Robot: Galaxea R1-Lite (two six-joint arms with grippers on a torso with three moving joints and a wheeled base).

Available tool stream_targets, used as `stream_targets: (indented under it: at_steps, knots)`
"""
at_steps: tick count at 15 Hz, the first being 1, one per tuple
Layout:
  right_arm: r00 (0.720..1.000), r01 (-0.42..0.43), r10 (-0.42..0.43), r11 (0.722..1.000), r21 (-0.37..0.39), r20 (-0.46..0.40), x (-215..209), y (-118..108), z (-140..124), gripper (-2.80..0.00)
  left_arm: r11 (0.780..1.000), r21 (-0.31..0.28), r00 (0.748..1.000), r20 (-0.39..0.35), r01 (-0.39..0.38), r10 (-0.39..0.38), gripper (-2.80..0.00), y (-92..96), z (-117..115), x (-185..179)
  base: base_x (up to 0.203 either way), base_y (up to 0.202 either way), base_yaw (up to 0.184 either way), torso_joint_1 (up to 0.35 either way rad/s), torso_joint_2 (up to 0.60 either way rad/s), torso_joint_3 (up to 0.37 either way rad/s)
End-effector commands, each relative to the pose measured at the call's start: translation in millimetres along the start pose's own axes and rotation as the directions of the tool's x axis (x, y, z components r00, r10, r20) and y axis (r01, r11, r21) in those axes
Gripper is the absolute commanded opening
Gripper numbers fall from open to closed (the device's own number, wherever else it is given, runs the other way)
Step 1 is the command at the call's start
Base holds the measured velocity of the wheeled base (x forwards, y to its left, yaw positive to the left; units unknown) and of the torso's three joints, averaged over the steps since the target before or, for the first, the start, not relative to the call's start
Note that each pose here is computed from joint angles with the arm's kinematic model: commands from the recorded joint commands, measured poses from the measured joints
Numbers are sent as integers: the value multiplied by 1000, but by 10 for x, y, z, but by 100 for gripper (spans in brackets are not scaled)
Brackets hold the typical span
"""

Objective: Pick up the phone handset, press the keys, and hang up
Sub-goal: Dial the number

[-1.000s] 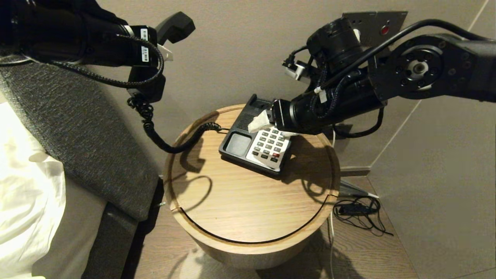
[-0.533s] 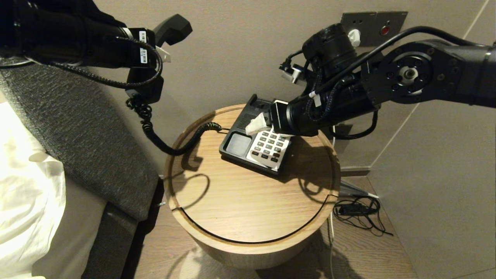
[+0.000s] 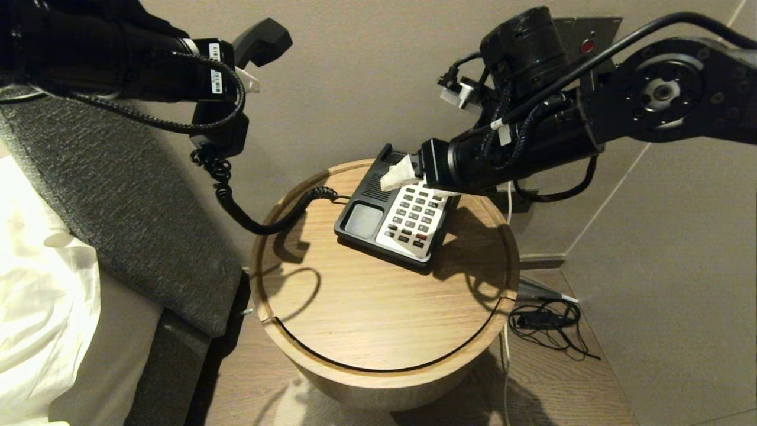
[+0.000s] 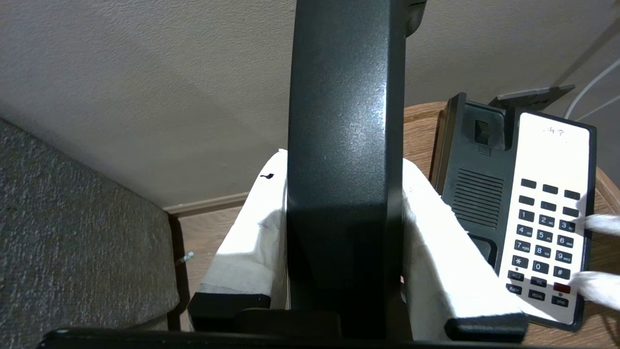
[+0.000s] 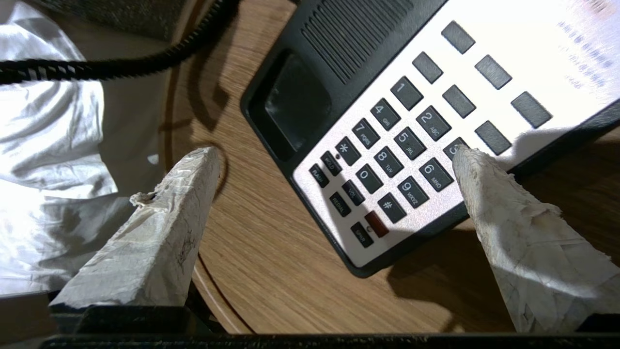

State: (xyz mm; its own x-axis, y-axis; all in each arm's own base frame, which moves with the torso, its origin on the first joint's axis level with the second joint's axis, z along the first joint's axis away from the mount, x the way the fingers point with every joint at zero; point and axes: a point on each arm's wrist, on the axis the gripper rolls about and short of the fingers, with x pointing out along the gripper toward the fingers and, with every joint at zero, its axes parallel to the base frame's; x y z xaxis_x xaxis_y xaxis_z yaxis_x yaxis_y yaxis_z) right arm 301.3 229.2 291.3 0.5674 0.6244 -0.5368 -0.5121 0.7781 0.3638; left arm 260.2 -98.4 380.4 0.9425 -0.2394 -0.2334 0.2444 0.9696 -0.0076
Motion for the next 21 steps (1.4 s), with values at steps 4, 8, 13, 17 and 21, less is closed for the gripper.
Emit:
stream_targets:
  at_steps: [4,8,13,17,21]
  knots:
    - [999,7,-7,1000,3,-38,-201,36,-54,0,1000,-3,1000,-1,-7,7,-280,18,4,-38,0,0,0,0,0,0]
    - [995,10,-9,1000,6,-95,-83,52,-132,0,1000,-5,1000,-12,-22,22,-280,58,-22,-12,0,0,0,0,0,0]
    - [996,-5,4,1000,-3,-90,-27,100,-135,0,999,-7,999,-17,-31,31,-280,83,-36,1,0,0,0,0,0,0]
    - [996,-9,8,1000,-4,-92,-44,114,-140,-280,999,-7,999,-12,-31,31,-280,83,-29,3,0,0,0,0,0,0]
    - [996,-8,7,1000,-9,-87,-15,121,-138,-280,999,-8,999,-11,-32,32,-280,87,-25,1,0,0,0,0,0,0]
